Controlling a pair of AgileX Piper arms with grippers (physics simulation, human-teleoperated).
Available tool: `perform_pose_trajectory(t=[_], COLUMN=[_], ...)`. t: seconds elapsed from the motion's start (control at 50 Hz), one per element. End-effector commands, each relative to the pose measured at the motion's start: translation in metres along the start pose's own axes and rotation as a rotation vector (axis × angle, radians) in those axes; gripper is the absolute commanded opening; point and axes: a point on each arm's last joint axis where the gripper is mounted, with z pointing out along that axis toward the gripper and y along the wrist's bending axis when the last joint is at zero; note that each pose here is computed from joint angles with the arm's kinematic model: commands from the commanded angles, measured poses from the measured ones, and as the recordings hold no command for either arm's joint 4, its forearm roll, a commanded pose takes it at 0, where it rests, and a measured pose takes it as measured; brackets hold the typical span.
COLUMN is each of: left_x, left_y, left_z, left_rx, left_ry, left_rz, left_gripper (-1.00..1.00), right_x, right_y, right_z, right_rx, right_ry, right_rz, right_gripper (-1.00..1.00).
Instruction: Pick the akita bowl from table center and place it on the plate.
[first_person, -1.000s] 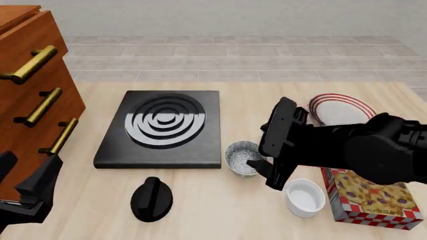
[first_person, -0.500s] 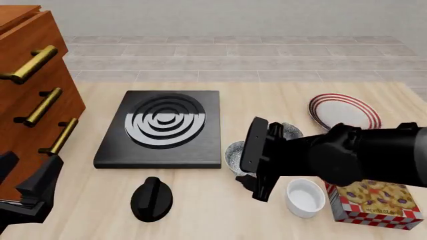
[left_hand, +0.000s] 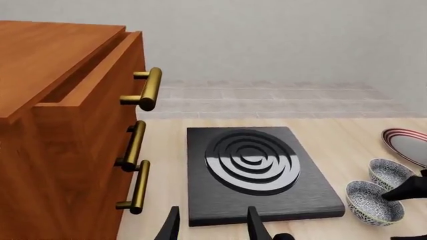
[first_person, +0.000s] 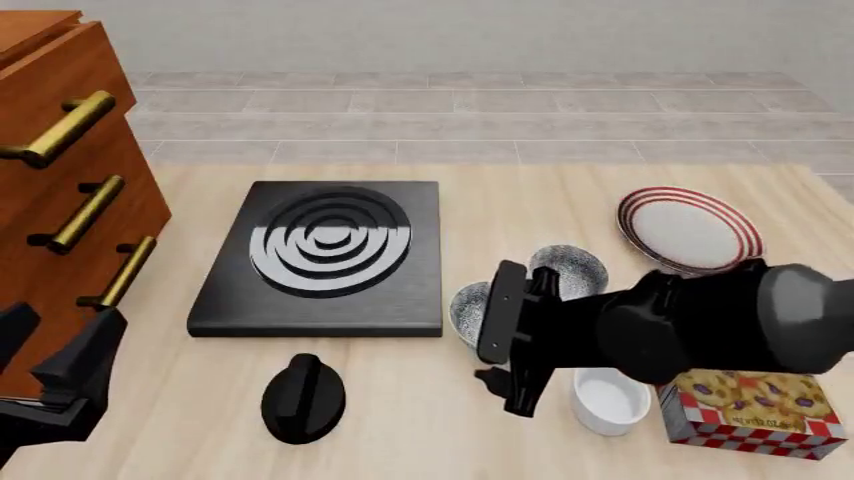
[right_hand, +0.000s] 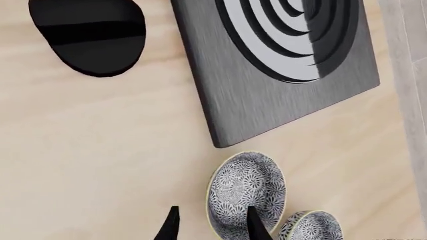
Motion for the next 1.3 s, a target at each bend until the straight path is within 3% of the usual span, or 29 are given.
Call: perform_pose_trajectory(t=[0.02,0.68,1.1,1.12,1.3], left_x=[0.0,0.001,0.001,0.001,0.001], left_y=[0.0,-0.003,-0.003,-0.003,-0.003], left_z=[0.0,0.0,0.001,0.001,0.002], left_rx=[-0.001,0.036,0.042,0.042,0.046], left_ry=[0.001,0.008,0.011,0.011,0.013], left_rz=[-0.009,0.006,0.009,0.009,0.014], left_gripper=[1.0,1.0,1.0,1.0,1.0], right_x=[0.009,0.031,0.022,0.021,0.015], right_y=[0.001,-0.003,0.004,0.004,0.004], right_z=[0.01,0.034,0.033,0.032,0.026], right_rx=[0.004,0.001,-0.011,-0.014,-0.004], right_ry=[0.012,0.069,0.048,0.047,0.026], right_rz=[0.007,-0.003,-0.044,-0.047,-0.059], right_gripper=[1.0,1.0,1.0,-1.0,-1.0])
